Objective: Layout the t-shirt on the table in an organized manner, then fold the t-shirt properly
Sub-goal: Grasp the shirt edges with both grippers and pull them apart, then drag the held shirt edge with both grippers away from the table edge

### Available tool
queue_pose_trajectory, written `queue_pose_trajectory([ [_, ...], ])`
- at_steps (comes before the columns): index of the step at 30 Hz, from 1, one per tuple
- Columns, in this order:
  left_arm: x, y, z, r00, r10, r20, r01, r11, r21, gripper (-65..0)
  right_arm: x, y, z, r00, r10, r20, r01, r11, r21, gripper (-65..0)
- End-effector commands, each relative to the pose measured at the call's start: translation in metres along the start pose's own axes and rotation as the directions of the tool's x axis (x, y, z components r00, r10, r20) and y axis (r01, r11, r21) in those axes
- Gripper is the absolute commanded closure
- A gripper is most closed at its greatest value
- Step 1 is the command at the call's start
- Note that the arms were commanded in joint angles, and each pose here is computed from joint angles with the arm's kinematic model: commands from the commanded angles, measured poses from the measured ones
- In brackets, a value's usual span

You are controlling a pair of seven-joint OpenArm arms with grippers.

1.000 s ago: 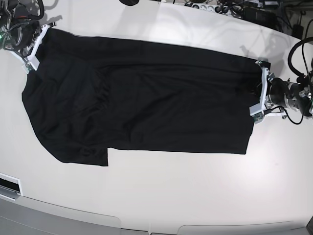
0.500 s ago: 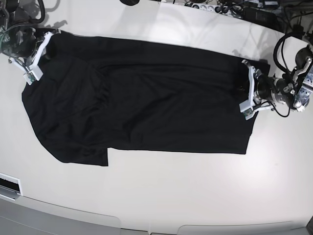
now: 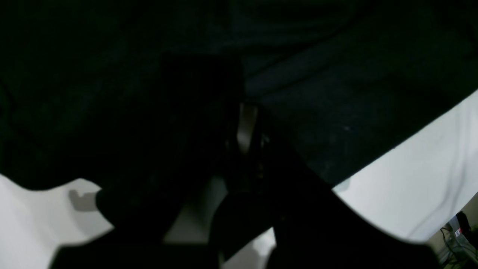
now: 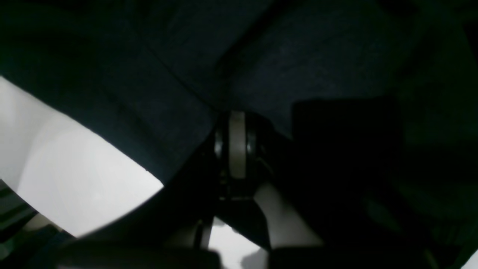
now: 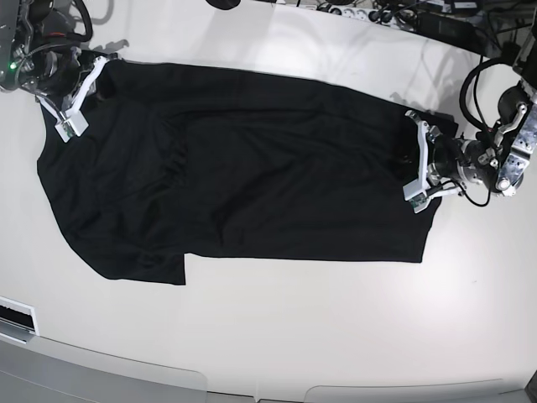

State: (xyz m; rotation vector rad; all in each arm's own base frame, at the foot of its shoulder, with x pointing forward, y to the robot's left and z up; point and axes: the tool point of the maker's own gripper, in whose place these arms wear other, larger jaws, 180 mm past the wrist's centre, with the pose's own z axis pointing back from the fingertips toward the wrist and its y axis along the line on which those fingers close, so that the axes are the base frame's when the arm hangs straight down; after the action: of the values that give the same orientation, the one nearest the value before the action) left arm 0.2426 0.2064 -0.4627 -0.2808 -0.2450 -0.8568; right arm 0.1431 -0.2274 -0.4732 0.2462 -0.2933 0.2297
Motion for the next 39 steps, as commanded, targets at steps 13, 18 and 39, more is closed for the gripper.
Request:
queue_pose_trajectory([
  [13, -0.033, -0.003, 0.029, 0.993, -0.019, -0.119, 0.01, 0.997, -0.075, 0.0, -0.067, 0.025, 0.008, 0.985, -0.021, -0.172, 0.039, 0.994, 0.101, 0.0],
  [18, -0.041, -0.002, 0.044, 0.992, -0.012, -0.129, 0.001, 0.997, -0.079, 0.0, -0.083, 0.03, 0.018, 0.979, 0.001, -0.204, 0.016, 0.996, 0.083, 0.0],
  [39, -0.003, -0.035, 0.053, 0.997, -0.075, -0.008, 0.074, 0.993, -0.097, 0.0, -0.037, 0.01, 0.061, 1.0, 0.014, -0.021, -0.017, 0.989, -0.145, 0.0],
])
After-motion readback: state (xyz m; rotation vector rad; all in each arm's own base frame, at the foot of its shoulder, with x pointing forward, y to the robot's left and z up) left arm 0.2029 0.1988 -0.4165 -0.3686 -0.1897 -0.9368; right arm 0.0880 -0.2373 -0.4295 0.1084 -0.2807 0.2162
